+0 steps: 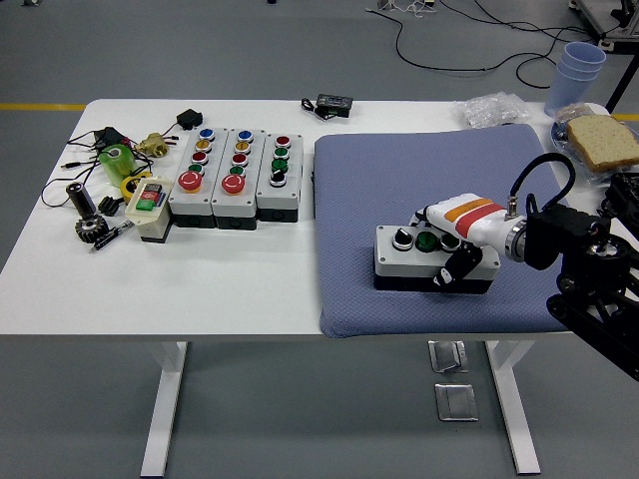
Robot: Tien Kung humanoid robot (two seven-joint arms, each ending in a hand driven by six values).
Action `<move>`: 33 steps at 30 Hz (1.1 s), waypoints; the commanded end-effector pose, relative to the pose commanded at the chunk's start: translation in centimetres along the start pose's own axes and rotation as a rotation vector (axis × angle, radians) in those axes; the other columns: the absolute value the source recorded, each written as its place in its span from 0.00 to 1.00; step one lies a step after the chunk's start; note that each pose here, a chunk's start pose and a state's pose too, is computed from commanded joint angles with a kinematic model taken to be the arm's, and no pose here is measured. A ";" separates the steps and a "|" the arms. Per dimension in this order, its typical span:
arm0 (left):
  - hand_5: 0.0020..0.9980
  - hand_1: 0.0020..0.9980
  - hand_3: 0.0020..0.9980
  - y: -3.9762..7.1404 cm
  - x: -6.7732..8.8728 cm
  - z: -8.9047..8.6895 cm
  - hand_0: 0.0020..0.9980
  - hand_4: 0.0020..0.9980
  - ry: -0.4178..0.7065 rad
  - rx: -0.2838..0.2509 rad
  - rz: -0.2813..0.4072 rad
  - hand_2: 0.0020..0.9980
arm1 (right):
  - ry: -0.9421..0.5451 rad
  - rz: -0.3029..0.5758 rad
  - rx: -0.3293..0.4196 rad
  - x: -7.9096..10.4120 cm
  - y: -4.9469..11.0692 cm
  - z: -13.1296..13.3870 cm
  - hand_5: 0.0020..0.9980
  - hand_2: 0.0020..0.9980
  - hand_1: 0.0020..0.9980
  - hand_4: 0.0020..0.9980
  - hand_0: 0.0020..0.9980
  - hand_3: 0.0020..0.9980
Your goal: Pick up the button,place it on the desk,press the button,press the button
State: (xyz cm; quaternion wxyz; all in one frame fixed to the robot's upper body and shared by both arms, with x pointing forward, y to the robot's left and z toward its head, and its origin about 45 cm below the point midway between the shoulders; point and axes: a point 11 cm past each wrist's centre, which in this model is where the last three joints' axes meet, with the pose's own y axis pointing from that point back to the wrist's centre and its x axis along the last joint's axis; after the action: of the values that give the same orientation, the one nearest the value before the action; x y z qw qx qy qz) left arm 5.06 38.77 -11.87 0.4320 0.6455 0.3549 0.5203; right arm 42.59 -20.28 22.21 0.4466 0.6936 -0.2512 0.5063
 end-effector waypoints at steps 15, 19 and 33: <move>0.86 0.65 0.57 -0.1 -0.1 -0.4 0.65 0.32 -0.018 0.007 0.002 0.68 | 0.038 0.020 0.009 -0.1 0.1 0.1 0.08 0.56 0.39 0.68 0.40 0.56; 0.86 0.65 0.57 -0.1 -0.1 -0.4 0.65 0.32 -0.016 0.006 0.001 0.68 | 0.056 0.017 0.009 -0.1 0.1 0.2 0.07 0.59 0.42 0.69 0.45 0.56; 0.86 0.65 0.57 0.0 0.0 -0.1 0.65 0.32 -0.011 0.000 0.002 0.68 | 0.084 -0.003 -0.002 0.1 0.1 0.3 0.08 0.62 0.49 0.75 0.57 0.59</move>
State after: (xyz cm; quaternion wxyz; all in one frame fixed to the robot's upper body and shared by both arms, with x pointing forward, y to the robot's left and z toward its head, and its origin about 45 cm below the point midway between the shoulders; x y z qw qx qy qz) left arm 5.01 38.83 -11.86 0.4333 0.6489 0.3518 0.5171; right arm 42.68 -20.62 22.30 0.4582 0.6718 -0.2315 0.5340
